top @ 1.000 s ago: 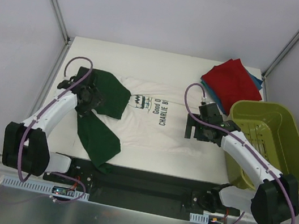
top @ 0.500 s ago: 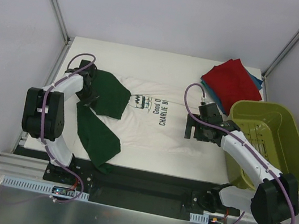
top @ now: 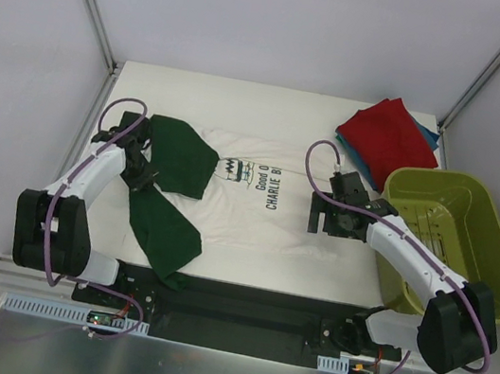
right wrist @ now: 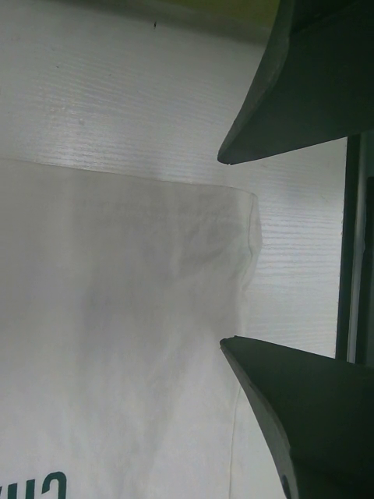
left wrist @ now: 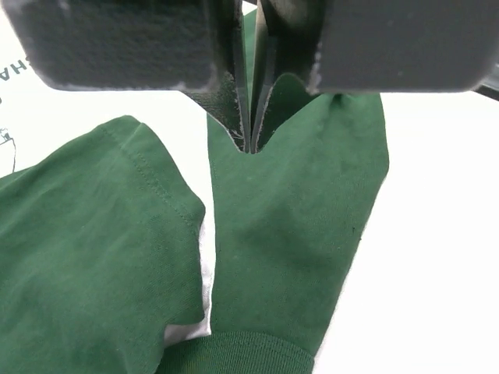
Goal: Fold and stack the t-shirts
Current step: Fold the flattened tshirt in 1/3 of the way
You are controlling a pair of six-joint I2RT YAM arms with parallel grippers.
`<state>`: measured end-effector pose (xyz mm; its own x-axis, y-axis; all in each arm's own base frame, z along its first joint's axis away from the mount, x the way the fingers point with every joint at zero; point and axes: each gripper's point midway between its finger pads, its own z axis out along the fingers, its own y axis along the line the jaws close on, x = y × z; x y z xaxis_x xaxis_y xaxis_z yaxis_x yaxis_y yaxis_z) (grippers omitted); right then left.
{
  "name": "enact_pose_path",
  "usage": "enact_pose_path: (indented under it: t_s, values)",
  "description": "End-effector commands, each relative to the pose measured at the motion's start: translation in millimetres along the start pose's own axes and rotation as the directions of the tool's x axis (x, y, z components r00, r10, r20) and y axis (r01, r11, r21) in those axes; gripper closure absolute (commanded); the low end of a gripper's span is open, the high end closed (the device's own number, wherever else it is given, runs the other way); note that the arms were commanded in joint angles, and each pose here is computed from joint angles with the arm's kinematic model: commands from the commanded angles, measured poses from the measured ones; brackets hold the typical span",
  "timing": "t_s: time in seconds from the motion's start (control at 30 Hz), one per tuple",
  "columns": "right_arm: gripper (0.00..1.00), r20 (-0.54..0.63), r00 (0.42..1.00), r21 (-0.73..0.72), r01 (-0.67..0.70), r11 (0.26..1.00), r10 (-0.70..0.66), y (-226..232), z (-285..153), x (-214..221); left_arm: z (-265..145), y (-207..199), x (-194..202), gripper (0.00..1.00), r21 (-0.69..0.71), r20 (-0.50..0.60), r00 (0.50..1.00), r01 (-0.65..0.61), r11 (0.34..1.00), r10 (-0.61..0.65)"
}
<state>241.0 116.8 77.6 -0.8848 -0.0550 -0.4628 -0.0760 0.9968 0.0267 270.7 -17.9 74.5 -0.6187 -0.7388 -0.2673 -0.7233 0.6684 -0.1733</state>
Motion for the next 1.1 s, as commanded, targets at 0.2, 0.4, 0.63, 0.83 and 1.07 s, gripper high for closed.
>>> enact_pose_path:
  t_s: [0.2,0.4,0.63,0.83,1.07]
  values:
    - [0.03,0.010,1.000,-0.002,0.002,1.000,-0.002,0.4,-3.9,-1.7,12.3,-17.6,-35.5,0.69,-0.056,0.055,0.998,-0.031,0.998,0.034]
    - [0.03,0.010,1.000,0.013,0.006,1.000,-0.006,-1.8,-2.3,-2.5,35.3,-41.1,-50.9,0.65,-0.047,0.045,0.998,-0.042,0.998,0.044]
    - [0.03,-0.004,1.000,0.028,0.014,1.000,-0.014,-3.8,0.0,-1.3,62.9,-42.0,-48.5,0.67,-0.098,-0.002,0.999,-0.042,0.994,0.042]
    - [0.03,-0.006,1.000,0.036,0.016,0.999,-0.016,-4.3,1.6,-2.3,67.4,-40.9,-42.4,1.00,-0.099,-0.028,0.999,-0.042,0.994,0.039]
    - [0.03,-0.013,1.000,0.035,0.016,0.999,-0.015,-3.7,2.9,-1.6,27.5,-41.3,-43.5,1.00,-0.015,0.042,0.999,-0.002,1.000,0.003]
